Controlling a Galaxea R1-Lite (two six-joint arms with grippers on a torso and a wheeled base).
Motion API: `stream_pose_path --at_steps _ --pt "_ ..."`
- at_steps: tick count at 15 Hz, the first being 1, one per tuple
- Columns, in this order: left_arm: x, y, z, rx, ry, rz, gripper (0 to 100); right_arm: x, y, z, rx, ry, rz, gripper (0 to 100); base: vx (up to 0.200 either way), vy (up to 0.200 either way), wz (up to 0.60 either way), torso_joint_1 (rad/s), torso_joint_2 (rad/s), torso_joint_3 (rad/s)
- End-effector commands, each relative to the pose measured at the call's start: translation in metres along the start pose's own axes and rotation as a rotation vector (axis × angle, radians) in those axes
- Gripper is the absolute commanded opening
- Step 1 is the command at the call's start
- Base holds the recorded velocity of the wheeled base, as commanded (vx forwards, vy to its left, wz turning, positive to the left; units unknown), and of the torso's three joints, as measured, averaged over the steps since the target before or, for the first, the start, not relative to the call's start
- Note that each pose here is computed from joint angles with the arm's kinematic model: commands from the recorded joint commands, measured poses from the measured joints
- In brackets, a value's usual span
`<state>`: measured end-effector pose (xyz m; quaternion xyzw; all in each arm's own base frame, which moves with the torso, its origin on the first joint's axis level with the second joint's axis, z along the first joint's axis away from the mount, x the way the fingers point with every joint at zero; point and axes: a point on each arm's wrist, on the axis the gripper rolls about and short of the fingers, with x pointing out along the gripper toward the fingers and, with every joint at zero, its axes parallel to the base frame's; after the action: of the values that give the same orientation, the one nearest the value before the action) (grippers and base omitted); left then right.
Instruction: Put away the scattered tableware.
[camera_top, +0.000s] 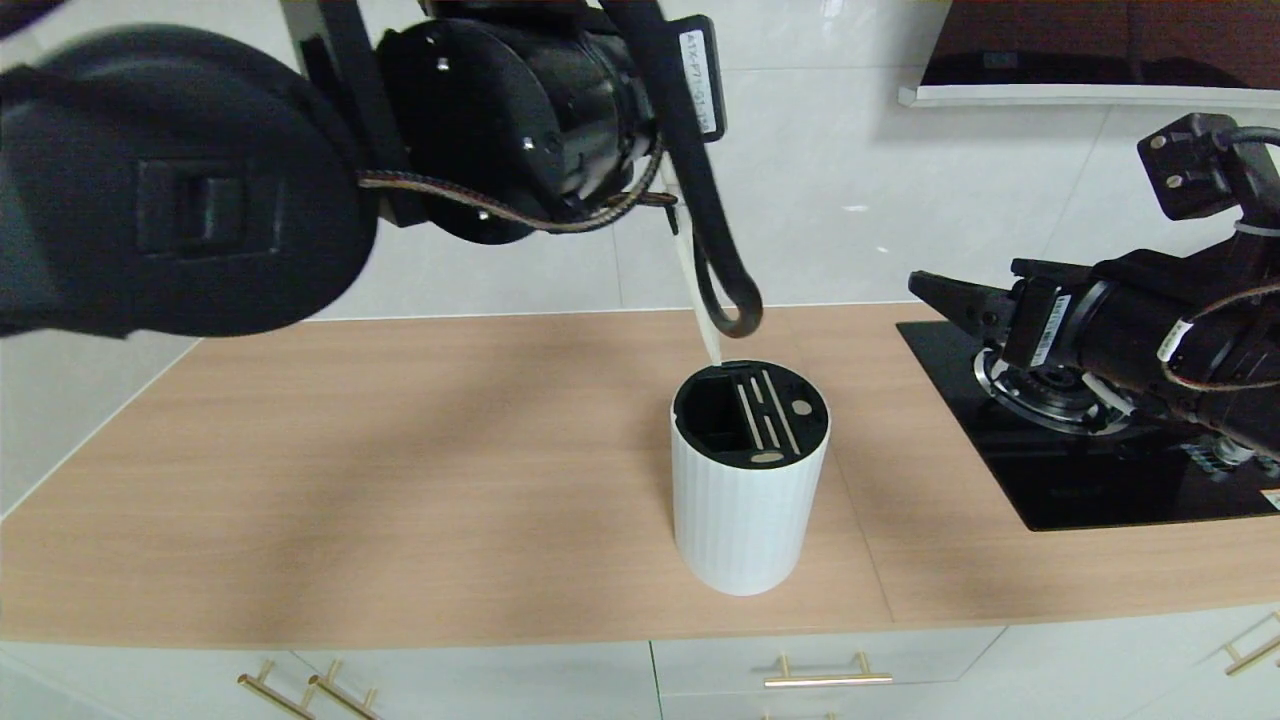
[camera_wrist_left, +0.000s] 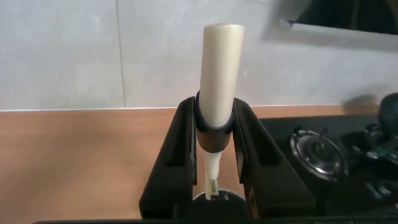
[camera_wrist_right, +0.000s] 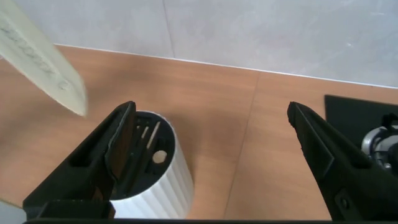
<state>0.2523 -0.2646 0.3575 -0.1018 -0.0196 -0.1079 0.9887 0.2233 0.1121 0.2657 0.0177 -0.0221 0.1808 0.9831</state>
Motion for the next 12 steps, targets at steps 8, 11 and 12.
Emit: stream_pose_path --at_steps 8,11,12 --pt "0.001 -0.017 -0.041 0.047 0.097 0.002 0 0.002 -0.006 0.000 -0.001 0.001 -0.020 100 0.000 0.000 0.00 0.000 0.00 0.000" --pt "0.000 -0.016 -0.043 0.037 0.104 0.004 0 0.003 -0.005 -0.002 -0.002 0.007 -0.018 100 0.000 0.000 0.00 0.000 0.00 0.000" --pt "0.001 -0.016 -0.045 0.037 0.107 0.005 0 0.005 -0.005 -0.004 -0.002 0.014 -0.018 100 0.000 0.000 0.00 0.000 0.00 0.000"
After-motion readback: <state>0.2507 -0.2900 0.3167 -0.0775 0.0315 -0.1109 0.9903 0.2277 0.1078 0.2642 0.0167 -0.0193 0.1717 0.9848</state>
